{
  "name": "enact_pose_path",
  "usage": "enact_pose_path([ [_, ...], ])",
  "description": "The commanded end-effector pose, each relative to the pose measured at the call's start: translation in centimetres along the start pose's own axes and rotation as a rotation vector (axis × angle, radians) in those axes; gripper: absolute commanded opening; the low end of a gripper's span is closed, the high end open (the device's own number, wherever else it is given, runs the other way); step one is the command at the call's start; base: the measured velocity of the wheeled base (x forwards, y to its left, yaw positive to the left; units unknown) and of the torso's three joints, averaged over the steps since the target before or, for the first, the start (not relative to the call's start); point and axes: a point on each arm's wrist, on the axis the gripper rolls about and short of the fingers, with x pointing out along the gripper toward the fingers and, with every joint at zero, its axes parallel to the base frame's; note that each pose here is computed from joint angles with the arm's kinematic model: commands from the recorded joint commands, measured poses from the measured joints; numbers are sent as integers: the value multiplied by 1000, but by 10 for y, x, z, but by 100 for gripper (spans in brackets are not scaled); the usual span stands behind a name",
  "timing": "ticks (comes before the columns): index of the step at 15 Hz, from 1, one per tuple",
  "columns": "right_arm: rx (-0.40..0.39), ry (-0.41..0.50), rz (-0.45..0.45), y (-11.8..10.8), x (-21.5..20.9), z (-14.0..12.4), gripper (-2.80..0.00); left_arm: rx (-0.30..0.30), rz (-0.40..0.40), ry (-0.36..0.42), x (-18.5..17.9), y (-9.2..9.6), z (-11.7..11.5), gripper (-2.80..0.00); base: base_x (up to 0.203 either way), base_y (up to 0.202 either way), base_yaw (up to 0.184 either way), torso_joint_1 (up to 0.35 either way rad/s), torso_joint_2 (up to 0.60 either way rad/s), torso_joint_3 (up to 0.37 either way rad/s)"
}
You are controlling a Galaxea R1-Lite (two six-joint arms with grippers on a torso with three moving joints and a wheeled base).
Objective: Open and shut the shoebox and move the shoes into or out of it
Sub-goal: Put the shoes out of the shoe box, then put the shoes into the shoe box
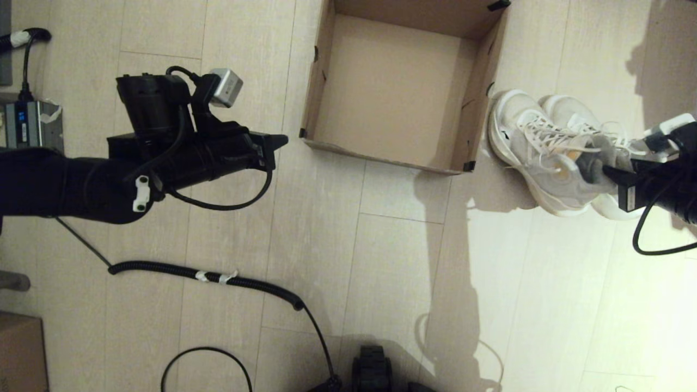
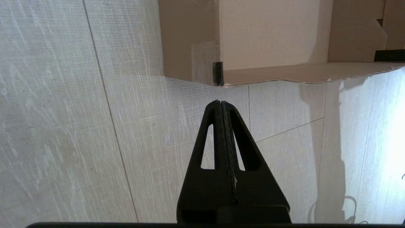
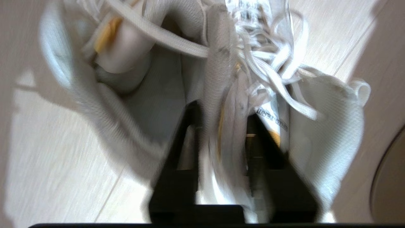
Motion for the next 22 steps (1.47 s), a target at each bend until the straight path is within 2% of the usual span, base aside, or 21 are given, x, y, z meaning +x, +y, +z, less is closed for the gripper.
enact_pose_path([
  [1, 18, 59, 31, 8, 0, -18, 0, 0, -2, 0, 1, 0, -1, -280, 0, 0, 0, 0, 0, 0],
  [3, 38, 111, 67, 18, -5, -36, 0, 0, -5, 1, 1, 0, -1, -280, 0, 0, 0, 0, 0, 0],
  [5, 35, 46, 47, 15, -12, -24, 0, 1, -5, -2, 1, 0, 0, -280, 0, 0, 0, 0, 0, 0],
  [6, 64, -6, 42, 13, -16, -9, 0, 1, -4, -4, 1, 0, 0, -280, 0, 0, 0, 0, 0, 0],
  [8, 118, -96, 89, 25, -24, 26, 0, 3, -3, -6, 1, 0, 1, -280, 0, 0, 0, 0, 0, 0],
  [10, 155, -147, 164, 38, -37, 65, 0, 3, -3, -6, 0, -1, 1, -280, 0, 0, 0, 0, 0, 0],
  [11, 178, -165, 201, 46, -43, 81, -280, 2, -3, -6, 0, -1, 1, -280, 0, 0, 0, 0, 0, 0],
  [13, 232, -193, 238, 59, -50, 106, -280, 4, -1, -9, 0, -1, 2, -280, 0, 0, 0, 0, 0, 0],
  [16, 267, -207, 284, 78, -43, 126, -280, 5, -1, -12, -1, -1, 3, -280, 0, 0, 0, 0, 0, 0],
  [19, 351, -190, 264, 103, -21, 139, -280, 9, 0, -23, -3, -1, 7, -280, 0, 0, 0, 0, 0, 0],
  [22, 377, -197, 249, 114, -2, 147, -280, 14, 6, -54, -4, 0, 16, -280, 0, 0, 0, 0, 0, 0],
])
